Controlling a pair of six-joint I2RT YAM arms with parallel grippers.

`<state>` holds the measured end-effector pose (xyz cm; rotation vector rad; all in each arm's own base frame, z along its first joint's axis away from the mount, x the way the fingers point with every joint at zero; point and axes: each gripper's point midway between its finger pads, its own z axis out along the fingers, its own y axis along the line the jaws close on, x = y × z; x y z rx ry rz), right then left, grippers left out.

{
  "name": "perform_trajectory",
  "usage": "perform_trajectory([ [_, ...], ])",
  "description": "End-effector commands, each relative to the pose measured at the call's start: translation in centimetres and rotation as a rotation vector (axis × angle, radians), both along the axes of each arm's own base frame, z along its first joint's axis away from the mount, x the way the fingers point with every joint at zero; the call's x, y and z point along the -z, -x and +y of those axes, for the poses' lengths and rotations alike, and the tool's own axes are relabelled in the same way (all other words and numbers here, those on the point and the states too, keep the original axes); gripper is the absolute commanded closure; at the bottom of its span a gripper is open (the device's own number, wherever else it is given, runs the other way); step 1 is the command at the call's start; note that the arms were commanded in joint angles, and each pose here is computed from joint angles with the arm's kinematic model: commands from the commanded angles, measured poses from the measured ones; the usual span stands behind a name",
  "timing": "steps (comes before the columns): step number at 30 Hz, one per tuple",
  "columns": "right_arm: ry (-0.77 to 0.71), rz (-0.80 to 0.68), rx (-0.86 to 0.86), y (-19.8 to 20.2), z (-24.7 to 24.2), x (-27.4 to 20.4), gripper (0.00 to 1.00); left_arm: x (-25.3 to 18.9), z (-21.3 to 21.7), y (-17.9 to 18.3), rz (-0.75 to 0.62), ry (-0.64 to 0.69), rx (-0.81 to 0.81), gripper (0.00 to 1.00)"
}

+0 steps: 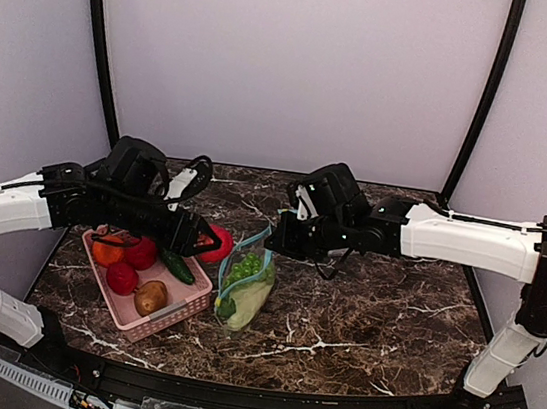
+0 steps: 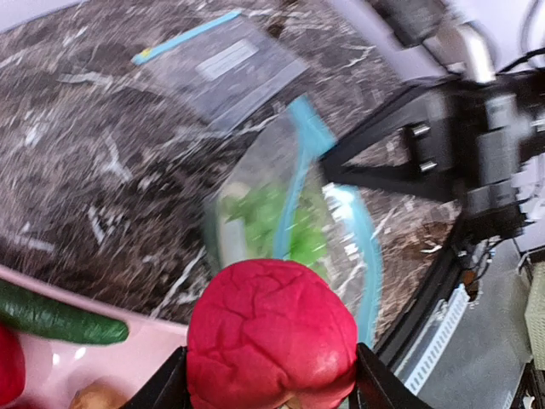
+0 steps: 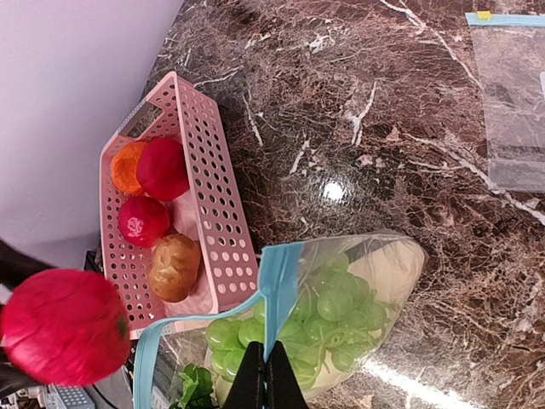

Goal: Place the food in the zip-top bag and seal the zipper
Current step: Pick up the fake vegetable from the bin, then place the fake vegetable in the zipper food storage bag.

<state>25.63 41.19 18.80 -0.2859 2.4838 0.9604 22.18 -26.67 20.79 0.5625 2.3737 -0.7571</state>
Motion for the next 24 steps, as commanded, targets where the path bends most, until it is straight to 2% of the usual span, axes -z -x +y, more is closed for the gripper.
perform_trajectory([
  [1, -0.062, -0.046, -0.013, 0.0, 0.6, -2.5, 1.00, -6.7, -4.1, 0.4, -0.154, 0.158, 0.123, 0.51],
  [4, -0.067, -0.053, -0.014, -0.1, 0.7, -2.8, 1.00, -8.3, -5.3, 0.3, -0.197, 0.220, 0.141, 0.51],
  [8, -0.074, -0.060, -0.017, -0.1, 0.8, -3.2, 1.00, -7.4, -6.3, 0.1, -0.167, 0.225, 0.146, 0.51],
  [24, -0.112, -0.062, -0.031, 0.3, 0.9, -4.3, 1.00, 0.8, -7.0, -1.4, -0.111, -0.032, 0.069, 0.52],
])
